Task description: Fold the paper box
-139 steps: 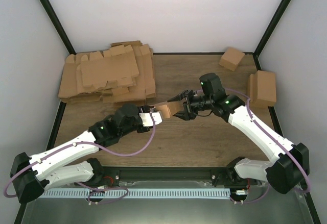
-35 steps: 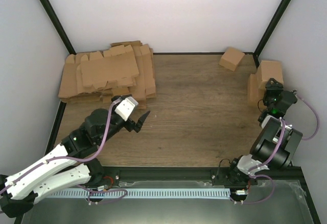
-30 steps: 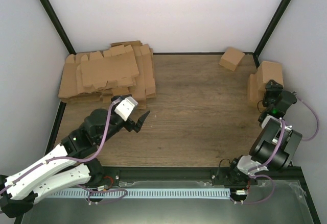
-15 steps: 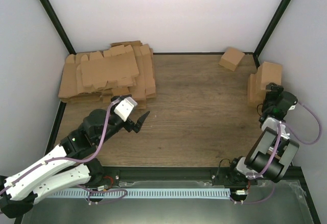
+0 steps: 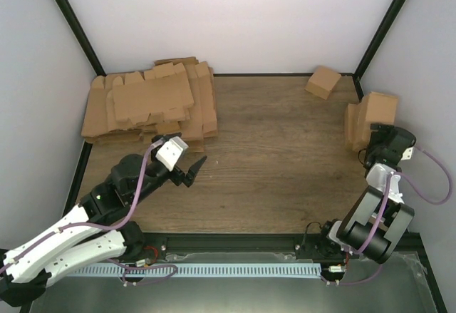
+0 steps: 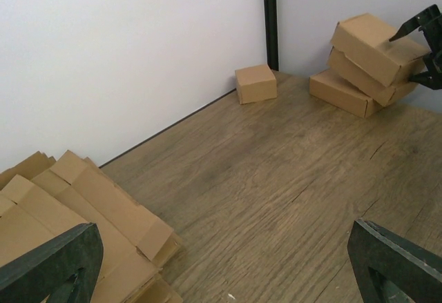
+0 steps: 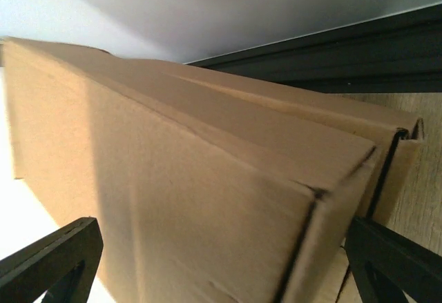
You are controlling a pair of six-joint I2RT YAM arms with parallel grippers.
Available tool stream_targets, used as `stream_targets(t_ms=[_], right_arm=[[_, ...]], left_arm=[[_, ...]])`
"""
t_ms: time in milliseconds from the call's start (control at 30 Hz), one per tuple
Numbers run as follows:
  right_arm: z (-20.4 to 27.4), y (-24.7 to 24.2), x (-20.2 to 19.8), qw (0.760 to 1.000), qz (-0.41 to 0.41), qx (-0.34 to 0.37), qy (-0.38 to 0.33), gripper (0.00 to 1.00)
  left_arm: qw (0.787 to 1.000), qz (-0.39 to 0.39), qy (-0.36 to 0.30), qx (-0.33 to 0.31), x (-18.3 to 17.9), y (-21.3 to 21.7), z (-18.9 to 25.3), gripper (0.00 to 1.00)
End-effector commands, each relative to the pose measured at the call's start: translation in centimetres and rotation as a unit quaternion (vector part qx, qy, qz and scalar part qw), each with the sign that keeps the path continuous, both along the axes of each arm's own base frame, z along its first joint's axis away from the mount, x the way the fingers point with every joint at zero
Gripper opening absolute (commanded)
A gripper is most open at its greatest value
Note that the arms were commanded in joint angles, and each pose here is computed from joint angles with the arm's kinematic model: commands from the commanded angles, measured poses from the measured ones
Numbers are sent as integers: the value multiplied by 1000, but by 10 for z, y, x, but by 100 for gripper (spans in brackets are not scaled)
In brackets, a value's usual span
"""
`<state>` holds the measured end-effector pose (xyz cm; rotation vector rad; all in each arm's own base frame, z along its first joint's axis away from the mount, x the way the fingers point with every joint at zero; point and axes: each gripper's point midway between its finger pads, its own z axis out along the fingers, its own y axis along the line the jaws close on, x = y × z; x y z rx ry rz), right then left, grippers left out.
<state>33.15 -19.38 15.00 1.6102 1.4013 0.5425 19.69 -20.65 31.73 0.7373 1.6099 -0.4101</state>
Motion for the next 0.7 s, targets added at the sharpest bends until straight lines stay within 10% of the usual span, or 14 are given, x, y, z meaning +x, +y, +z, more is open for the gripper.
stream_targets(t_ms=[0,667], right_arm=[[30,-14,10,999,4,-33,-1,100],[36,-1,-3,1000,3,4,23,100]], left_arm=[[1000,-3,-8,-19,-3,2,13,100],[1000,-6,-6,-15,-2,-1,11,100]])
